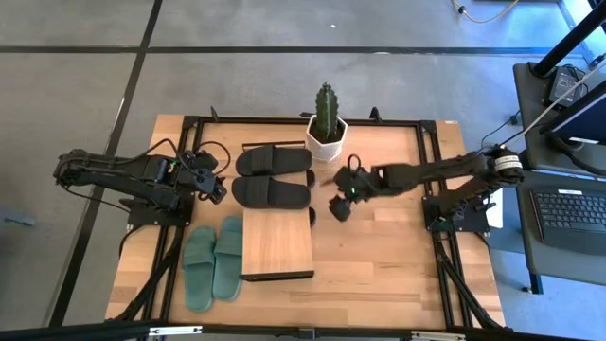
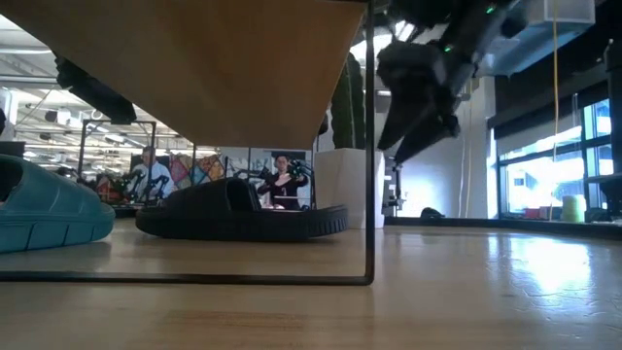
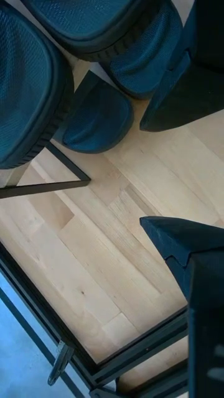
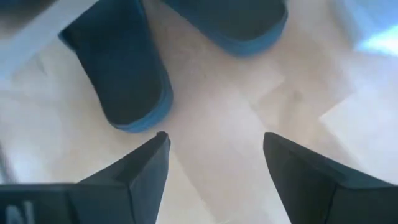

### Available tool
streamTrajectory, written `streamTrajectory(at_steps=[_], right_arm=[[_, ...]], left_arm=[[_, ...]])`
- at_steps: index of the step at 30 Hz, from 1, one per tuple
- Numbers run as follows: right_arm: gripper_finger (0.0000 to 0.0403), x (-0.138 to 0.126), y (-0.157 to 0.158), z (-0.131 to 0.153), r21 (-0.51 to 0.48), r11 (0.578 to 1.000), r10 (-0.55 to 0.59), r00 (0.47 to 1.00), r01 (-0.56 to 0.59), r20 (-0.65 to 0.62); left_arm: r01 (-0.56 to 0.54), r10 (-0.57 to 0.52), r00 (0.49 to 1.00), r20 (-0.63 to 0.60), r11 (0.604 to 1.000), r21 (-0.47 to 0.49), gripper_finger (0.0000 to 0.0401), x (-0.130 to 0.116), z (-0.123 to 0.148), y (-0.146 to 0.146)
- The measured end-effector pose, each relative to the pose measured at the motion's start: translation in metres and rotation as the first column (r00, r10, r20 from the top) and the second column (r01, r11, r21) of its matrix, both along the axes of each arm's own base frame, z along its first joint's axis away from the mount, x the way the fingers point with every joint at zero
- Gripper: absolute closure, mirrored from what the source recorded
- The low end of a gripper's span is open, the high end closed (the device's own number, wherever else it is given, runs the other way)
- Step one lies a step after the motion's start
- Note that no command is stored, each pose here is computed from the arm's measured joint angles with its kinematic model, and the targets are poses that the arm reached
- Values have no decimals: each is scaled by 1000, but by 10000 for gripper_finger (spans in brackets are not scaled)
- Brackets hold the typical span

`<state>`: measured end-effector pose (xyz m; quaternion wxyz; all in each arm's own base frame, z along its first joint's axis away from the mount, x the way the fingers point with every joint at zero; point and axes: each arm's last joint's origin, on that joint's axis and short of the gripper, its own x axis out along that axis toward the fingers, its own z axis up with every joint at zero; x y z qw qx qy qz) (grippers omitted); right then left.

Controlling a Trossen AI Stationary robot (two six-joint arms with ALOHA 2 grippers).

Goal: Pick and place slides into the shelf
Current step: Put the black slides under the shelf

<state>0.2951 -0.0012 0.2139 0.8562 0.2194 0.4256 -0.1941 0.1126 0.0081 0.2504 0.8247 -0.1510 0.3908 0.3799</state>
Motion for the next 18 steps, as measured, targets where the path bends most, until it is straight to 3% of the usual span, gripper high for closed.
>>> streamTrajectory(at_steps=[3,6,11,14,18], right_arm=[[144,-4,27,-6,-168,984,58,998,-59,-10],[144,-14,54,-21,-270,953,140,990,-139,-15],[144,-23,91,-42,-332,909,328,924,-252,198],[144,-26,98,-53,-348,909,356,862,-229,361],[144,-23,97,-70,-382,899,375,827,-214,419]], left_arm=[[0,0,1000,0,1000,0,177,0,0,0],[0,0,1000,0,1000,0,177,0,0,0],[0,0,1000,1,1000,0,177,0,0,0],[0,0,1000,1,1000,0,177,0,0,0],[0,0,1000,1,1000,-1,177,0,0,0]])
